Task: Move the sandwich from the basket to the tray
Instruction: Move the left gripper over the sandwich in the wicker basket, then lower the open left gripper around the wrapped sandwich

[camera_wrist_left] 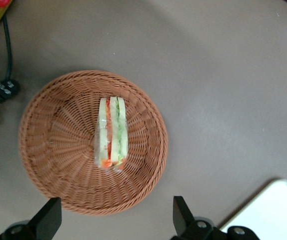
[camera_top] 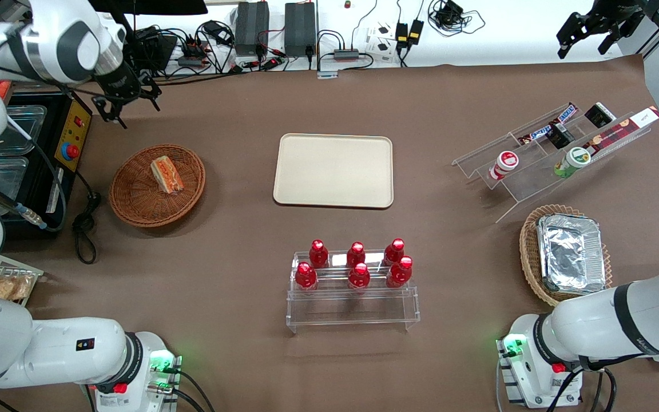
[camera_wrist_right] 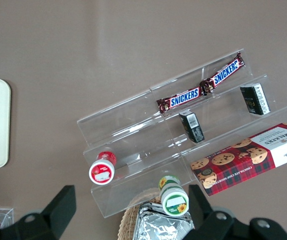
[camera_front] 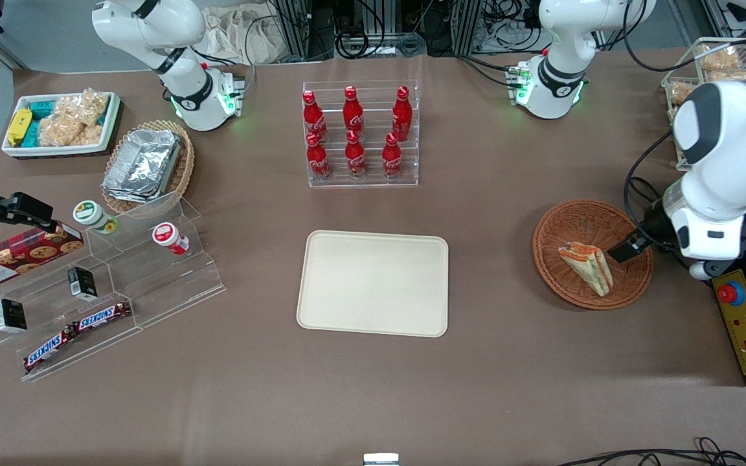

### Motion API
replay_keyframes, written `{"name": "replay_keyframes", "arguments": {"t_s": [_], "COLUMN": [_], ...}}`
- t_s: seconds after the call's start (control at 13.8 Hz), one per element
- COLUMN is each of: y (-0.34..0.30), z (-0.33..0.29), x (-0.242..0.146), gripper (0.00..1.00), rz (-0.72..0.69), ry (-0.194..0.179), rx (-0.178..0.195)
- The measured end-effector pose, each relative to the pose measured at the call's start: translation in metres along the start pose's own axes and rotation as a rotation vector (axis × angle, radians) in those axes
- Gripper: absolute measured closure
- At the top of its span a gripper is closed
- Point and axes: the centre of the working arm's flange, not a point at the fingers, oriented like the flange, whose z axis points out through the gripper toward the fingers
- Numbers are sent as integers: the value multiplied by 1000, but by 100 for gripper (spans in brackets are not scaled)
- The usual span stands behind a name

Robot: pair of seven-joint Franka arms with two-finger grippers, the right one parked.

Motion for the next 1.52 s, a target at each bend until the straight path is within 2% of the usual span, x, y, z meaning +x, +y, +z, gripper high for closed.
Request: {"name": "replay_keyframes", "arguments": {"t_s": [0.29,0.65,1.08,1.23,1.37,1.52], "y": [-9,-13,-19,-19,-18,-18], "z": [47,107,150,160,167,176], "x": [-11,-10,-9,-9,-8,-8], "gripper": [0,0,0,0,0,0], "rz": [-111,-123,-91,-88,-84,-70], "ry": [16,11,10,5,13,17], "rx": [-21,20,63,67,56,62]}}
